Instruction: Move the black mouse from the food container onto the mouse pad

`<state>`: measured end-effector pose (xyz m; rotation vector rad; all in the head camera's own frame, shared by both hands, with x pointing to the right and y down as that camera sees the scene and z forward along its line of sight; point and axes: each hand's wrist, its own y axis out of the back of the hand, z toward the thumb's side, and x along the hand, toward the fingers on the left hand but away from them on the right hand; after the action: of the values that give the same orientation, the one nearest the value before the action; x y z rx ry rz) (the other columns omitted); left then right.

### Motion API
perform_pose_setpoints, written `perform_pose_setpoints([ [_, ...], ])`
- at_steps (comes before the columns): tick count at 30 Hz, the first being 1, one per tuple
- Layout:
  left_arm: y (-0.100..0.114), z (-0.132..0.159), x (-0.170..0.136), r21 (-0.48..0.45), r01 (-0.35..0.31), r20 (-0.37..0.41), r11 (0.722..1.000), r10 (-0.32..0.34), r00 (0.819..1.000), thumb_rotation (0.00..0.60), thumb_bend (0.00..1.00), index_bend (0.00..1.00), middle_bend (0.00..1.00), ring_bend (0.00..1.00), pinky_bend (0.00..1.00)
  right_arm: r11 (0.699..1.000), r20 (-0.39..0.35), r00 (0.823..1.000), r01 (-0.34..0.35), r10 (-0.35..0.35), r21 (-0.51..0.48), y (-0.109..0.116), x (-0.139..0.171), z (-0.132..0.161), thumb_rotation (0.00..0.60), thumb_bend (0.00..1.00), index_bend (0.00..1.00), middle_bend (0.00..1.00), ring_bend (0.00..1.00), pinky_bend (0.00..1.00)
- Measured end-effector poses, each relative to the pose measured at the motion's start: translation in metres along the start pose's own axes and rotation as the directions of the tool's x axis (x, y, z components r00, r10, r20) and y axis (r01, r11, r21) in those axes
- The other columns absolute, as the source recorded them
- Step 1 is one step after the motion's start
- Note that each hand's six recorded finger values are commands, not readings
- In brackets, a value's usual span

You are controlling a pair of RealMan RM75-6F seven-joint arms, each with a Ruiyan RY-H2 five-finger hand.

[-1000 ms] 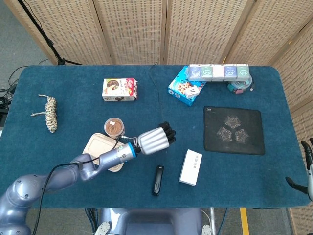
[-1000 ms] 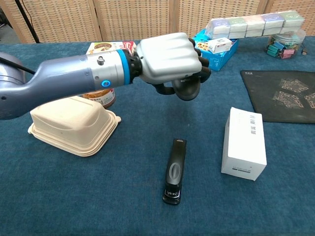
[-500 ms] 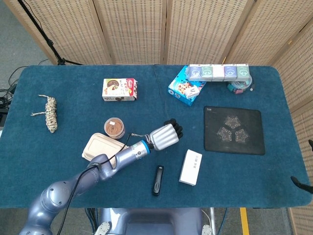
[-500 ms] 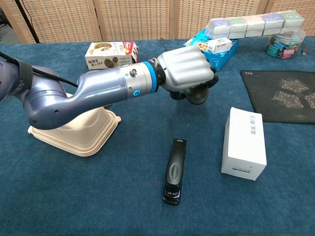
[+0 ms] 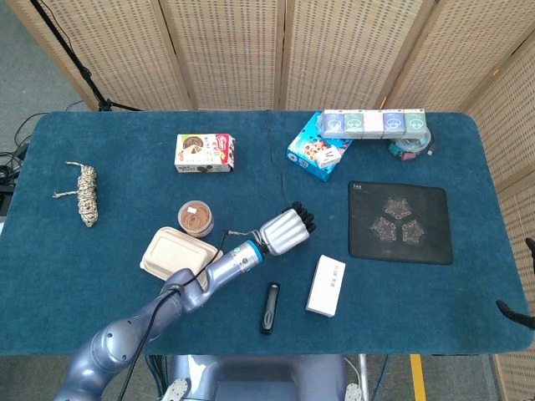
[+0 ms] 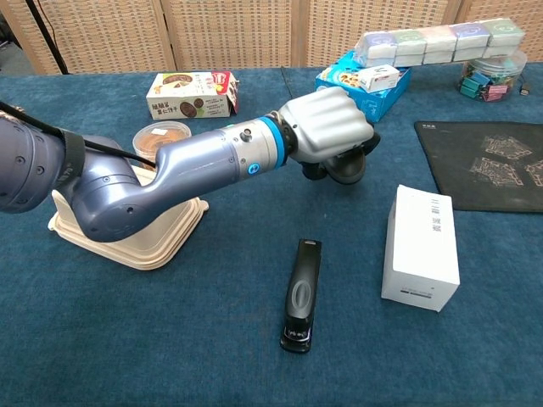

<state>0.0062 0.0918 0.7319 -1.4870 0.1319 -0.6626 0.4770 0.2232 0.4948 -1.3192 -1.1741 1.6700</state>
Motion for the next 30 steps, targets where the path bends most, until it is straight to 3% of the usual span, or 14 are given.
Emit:
perform_pose_setpoints([
  [5, -0.001, 0.005, 0.005, -0.029, 0.015, -0.032, 0.999, -0.016, 0.999, 0.6, 0.25, 0.17, 0.18, 0.19, 0.32, 1.0, 0.0, 1.0, -0.001, 0.001, -0.001, 0.0, 0.0, 0.0, 0.6, 0.0, 0.0, 0.0, 0.0, 0.0],
  [9, 0.003, 0.01, 0.007, -0.023, 0.0, -0.037, 1.0, -0.001, 0.999, 0.6, 0.22, 0.02, 0.03, 0.05, 0.22, 1.0, 0.001, 1.0, 0.002, -0.002, -0.002, 0.001, 0.0, 0.0, 0.6, 0.0, 0.0, 0.0, 0.0, 0.0],
  [11, 0.006, 0.013, 0.007, -0.024, -0.012, -0.038, 1.0, 0.011, 0.999, 0.6, 0.22, 0.0, 0.0, 0.01, 0.18, 1.0, 0.001, 1.0, 0.003, -0.003, -0.002, 0.001, 0.0, 0.0, 0.6, 0.0, 0.0, 0.0, 0.0, 0.0],
  [22, 0.04, 0.003, -0.007, -0.129, -0.128, -0.064, 0.983, 0.121, 0.991, 0.6, 0.09, 0.0, 0.0, 0.0, 0.02, 1.0, -0.016, 1.0, 0.003, -0.003, -0.007, 0.002, 0.004, 0.004, 0.6, 0.0, 0.0, 0.0, 0.0, 0.0],
  [30, 0.086, -0.036, -0.06, -0.231, -0.221, -0.133, 0.948, 0.194, 0.972, 0.6, 0.05, 0.0, 0.0, 0.0, 0.0, 1.0, -0.047, 0.999, 0.004, -0.004, -0.01, 0.003, 0.009, 0.012, 0.6, 0.0, 0.0, 0.0, 0.0, 0.0],
])
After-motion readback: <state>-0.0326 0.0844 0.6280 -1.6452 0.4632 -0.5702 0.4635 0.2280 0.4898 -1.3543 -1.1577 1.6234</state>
